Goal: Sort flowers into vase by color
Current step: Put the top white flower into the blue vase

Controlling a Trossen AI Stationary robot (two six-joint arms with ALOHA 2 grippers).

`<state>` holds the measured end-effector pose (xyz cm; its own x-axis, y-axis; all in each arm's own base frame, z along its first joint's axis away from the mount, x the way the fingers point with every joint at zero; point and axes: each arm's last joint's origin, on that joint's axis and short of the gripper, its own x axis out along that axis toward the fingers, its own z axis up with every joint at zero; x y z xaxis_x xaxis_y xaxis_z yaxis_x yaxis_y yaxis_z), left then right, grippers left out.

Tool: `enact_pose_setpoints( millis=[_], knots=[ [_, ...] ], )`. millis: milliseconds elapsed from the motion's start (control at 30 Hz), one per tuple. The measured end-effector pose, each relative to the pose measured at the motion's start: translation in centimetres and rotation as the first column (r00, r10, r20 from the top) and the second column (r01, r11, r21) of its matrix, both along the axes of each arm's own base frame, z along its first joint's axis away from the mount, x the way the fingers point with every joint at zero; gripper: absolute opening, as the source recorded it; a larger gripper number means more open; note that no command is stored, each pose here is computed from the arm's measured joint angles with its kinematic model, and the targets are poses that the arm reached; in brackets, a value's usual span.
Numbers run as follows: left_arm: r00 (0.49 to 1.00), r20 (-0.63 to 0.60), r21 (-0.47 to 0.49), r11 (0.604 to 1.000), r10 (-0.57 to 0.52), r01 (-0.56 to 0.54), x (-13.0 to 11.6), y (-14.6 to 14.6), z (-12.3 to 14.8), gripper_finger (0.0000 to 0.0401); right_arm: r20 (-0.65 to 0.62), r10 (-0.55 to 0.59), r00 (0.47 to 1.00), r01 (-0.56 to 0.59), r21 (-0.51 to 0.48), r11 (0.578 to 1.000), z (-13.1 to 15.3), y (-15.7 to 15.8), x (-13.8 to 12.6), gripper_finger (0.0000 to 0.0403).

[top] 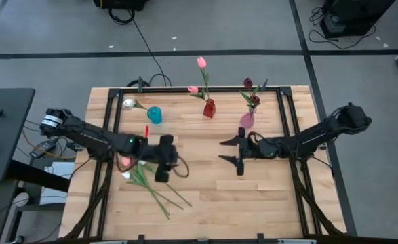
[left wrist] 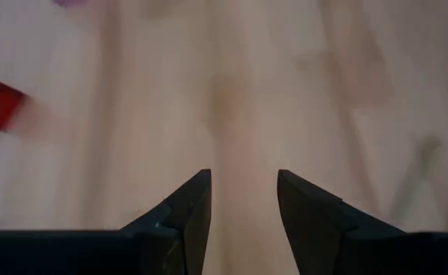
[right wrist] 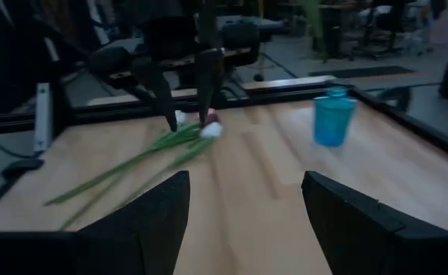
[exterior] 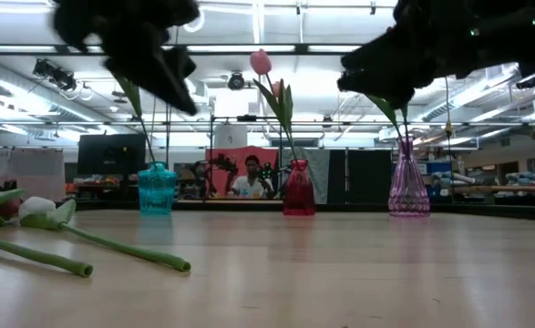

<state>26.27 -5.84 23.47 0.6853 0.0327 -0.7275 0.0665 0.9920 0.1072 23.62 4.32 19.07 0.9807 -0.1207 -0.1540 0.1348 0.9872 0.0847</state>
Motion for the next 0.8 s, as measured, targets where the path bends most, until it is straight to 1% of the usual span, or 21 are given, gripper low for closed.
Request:
enact_pose_setpoints(
  millis=[100, 200, 300, 400, 467, 567, 667, 800],
  knots=[
    [0.998, -0.054, -0.012, 1.0, -0.024, 0.024, -0.7, -1.2, -0.4, 0.0156, -0.016, 0.022, 1.0, -0.022, 0.009, 1.0, 0.0, 1.0, 1.6, 0.0265],
    [0.996, -0.086, -0.036, 0.999, -0.012, 0.009, -1.1, -1.8, -0.6, 0.0156, -0.037, 0.035, 0.999, -0.035, -0.01, 0.999, -0.1, 1.7, 3.5, 0.0265],
    [0.99, -0.142, -0.08, 0.997, -0.01, -0.001, -1.5, -2.1, -1.0, 0.0156, -0.068, 0.042, 0.997, -0.045, -0.031, 0.999, -0.7, 2.3, 5.0, 0.0265],
    [0.972, -0.234, -0.121, 0.993, -0.035, 0.006, -1.8, -2.7, -1.9, 0.0156, -0.093, 0.042, 0.995, -0.046, -0.041, 0.998, -1.1, 2.6, 6.1, 0.0265],
    [0.953, -0.294, -0.138, 0.99, -0.073, 0.033, -1.9, -3.4, -2.8, 0.0156, -0.103, 0.043, 0.994, -0.047, -0.046, 0.998, -1.2, 2.7, 6.4, 0.0265],
    [0.914, -0.393, -0.102, 0.993, -0.094, 0.059, -2.2, -4.2, -4.4, 0.0156, -0.096, 0.04, 0.995, -0.045, -0.048, 0.998, -0.8, 2.7, 6.5, 0.0265],
    [0.881, -0.466, -0.015, 0.996, -0.084, 0.087, -2.3, -4.8, -6.0, 0.0156, -0.081, 0.039, 0.996, -0.042, -0.046, 0.998, -0.2, 2.7, 6.2, 0.0265],
    [0.858, -0.507, 0.09, 0.986, -0.076, 0.14, -2.1, -5.4, -7.7, 0.0156, -0.092, 0.047, 0.995, -0.051, -0.051, 0.997, -0.2, 2.9, 6.1, 0.0265]
  ],
)
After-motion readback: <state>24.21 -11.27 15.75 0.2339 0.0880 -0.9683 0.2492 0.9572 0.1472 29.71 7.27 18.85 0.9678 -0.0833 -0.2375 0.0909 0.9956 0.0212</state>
